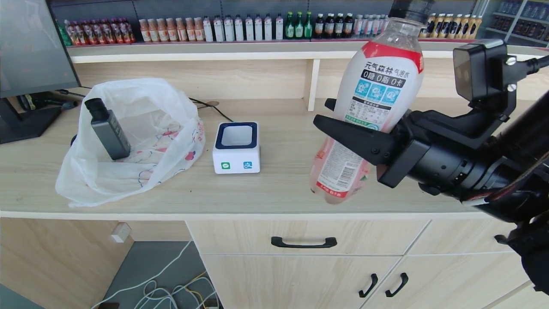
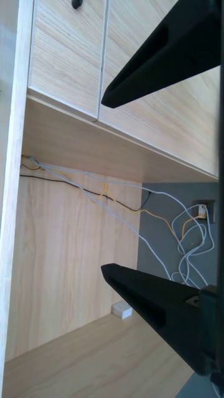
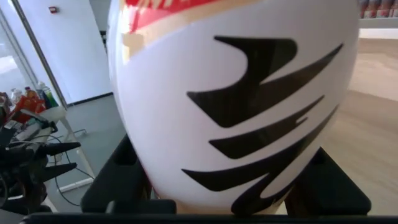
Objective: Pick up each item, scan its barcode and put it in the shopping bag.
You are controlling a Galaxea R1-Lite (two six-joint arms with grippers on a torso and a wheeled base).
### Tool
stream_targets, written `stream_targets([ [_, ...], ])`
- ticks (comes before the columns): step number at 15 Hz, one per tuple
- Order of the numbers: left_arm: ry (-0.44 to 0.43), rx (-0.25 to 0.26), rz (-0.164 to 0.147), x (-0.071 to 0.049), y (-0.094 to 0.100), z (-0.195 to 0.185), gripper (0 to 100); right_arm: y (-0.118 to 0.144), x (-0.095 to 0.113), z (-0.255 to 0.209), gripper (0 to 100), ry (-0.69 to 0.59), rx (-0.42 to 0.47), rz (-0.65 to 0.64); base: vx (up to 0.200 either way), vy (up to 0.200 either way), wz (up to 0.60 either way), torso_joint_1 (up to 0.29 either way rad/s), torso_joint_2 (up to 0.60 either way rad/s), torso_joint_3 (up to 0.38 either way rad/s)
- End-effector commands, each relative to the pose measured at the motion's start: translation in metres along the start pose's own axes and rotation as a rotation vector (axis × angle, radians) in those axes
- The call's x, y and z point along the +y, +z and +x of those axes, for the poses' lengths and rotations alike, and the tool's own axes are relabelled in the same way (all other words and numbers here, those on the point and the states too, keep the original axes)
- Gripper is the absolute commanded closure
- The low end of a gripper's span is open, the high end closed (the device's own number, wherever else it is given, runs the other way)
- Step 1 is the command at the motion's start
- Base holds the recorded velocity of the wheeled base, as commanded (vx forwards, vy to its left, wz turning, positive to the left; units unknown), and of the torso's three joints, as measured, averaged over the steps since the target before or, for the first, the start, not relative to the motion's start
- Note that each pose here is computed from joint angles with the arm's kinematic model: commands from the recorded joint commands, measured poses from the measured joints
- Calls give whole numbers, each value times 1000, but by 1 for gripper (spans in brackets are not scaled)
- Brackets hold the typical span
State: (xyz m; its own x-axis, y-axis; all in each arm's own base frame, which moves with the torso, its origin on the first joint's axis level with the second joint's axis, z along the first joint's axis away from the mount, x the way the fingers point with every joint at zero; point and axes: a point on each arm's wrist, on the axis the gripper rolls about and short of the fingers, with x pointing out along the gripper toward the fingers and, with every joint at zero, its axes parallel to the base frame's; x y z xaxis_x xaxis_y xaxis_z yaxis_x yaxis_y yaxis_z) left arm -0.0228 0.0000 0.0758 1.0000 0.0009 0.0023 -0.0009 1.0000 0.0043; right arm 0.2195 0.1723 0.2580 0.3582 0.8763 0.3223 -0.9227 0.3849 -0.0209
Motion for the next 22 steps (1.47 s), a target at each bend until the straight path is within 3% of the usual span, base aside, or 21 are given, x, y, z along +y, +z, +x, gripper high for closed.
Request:
stream_targets([
  [1,1,-1,0,0,0,0,0,-15,-7,11,100,55,37,16,0,0,0,0,0,0],
  [6,1,-1,0,0,0,0,0,-19,-8,16,100,210,71,70,0,0,0,0,0,0],
  [11,1,-1,0,0,0,0,0,-2,-10,25,100,243,35,168,0,0,0,0,0,0],
  [22,-1,-1,0,0,0,0,0,-5,-8,23,100,262,52,179,0,0,0,0,0,0],
])
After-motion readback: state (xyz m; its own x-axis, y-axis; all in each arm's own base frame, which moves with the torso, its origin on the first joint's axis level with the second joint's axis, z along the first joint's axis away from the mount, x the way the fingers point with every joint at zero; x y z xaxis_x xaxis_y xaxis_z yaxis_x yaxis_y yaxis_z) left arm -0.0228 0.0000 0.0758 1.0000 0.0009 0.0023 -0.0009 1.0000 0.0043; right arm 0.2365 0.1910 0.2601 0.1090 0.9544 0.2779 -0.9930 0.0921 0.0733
